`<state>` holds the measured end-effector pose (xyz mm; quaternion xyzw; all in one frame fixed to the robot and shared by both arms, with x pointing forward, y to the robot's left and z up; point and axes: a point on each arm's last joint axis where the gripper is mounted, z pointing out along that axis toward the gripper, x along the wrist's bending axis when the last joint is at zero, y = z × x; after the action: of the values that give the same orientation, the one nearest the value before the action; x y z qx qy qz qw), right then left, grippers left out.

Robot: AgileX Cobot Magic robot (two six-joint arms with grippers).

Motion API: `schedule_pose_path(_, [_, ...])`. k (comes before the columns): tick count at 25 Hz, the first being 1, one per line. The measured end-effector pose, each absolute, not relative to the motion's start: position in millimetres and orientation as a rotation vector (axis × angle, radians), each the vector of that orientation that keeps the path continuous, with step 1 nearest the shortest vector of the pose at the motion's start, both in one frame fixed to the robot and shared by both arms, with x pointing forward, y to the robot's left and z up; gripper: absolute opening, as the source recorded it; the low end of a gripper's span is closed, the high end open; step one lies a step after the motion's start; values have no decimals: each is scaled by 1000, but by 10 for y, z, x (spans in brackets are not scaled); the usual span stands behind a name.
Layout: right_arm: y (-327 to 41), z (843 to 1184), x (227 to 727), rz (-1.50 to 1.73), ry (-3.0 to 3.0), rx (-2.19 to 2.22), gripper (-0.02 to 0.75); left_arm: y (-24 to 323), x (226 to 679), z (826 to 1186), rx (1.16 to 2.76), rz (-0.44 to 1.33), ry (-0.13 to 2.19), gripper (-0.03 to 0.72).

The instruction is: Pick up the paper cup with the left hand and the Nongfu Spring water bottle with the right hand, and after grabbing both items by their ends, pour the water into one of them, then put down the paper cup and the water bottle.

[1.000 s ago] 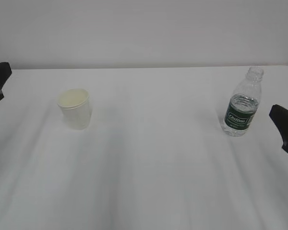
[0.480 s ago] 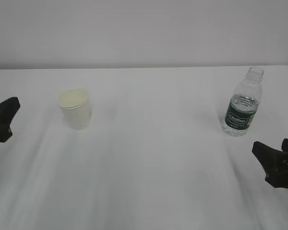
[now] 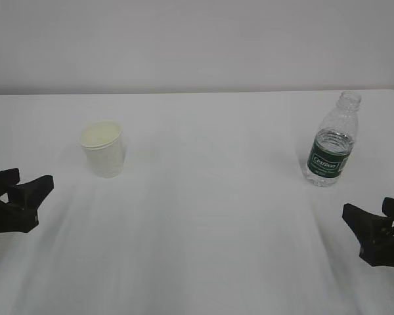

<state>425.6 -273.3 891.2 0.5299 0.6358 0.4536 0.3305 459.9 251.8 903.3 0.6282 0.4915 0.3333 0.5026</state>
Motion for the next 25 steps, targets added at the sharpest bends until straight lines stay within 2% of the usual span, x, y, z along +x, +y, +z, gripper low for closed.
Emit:
schedule_pose_path(15, [-2726, 8932, 4413, 1193, 1649, 1345, 552, 2498, 4593, 9007, 1539, 786, 1172, 461])
schedule_pose_path(25, [-2713, 8781, 4693, 1181, 1665, 1363, 552, 2481, 4587, 9008, 1550, 775, 1152, 461])
